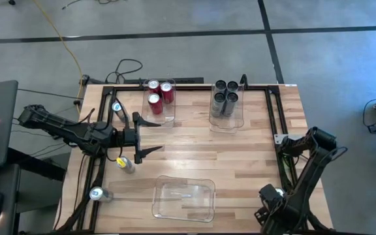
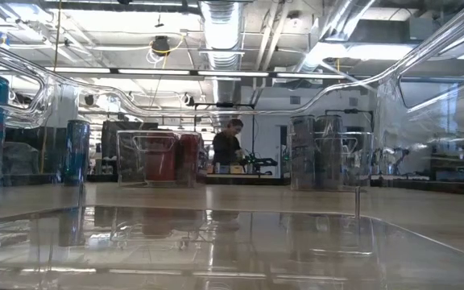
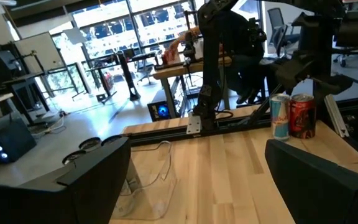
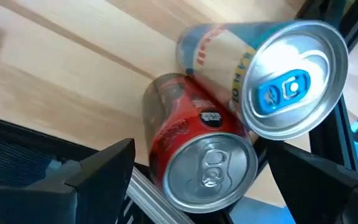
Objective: Sort soda cans
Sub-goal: Put the red soda can into the top left transparent bin
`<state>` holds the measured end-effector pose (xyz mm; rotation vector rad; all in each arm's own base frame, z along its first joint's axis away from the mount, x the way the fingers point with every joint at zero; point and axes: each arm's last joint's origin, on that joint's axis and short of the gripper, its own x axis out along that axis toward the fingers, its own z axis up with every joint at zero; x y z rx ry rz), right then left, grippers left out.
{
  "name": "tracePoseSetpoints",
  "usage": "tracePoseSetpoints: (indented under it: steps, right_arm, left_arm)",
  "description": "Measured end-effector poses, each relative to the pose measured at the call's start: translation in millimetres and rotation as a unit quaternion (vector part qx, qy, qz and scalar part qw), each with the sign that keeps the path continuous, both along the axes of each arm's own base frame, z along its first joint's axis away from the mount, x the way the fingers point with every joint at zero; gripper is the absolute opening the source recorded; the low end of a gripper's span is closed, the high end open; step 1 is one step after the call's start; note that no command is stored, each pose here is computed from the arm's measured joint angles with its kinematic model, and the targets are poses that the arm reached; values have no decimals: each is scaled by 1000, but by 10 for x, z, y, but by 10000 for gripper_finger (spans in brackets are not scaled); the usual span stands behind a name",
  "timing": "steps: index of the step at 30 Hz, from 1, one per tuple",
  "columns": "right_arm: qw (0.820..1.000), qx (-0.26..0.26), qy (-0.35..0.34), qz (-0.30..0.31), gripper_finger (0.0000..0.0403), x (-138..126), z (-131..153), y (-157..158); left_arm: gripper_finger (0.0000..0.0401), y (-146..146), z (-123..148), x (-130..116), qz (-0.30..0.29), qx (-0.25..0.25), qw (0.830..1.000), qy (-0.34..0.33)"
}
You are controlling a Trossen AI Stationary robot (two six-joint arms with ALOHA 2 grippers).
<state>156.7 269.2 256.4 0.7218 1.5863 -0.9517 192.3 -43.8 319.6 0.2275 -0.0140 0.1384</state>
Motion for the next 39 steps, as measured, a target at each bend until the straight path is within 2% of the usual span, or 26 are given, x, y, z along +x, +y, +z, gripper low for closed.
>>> tracePoseSetpoints:
  steps: [5, 16, 24, 27, 32, 39]
  right_arm:
    - [1000, 1, 18, -9, 381, -35, -109, -4]
    - [999, 38, -4, -17, 377, -115, -304, 119]
    - [999, 43, -17, -19, 317, -96, -338, 120]
    - [999, 47, -19, -21, 307, -83, -338, 123]
    - [996, 76, -42, -29, 308, 37, -292, 145]
    - [991, 71, -115, -15, 307, 295, -192, 73]
  left_arm:
    - [368, 0, 0, 0, 0, 0, 1000, 0]
    - [368, 0, 0, 0, 0, -2, 1000, 0]
    - [368, 0, 1, 0, 0, -3, 1000, -1]
    - [368, 0, 5, 0, 0, -4, 1000, -3]
    - [368, 0, 5, 0, 0, -5, 1000, -3]
    - [368, 4, 14, -1, 6, -8, 1000, -8]
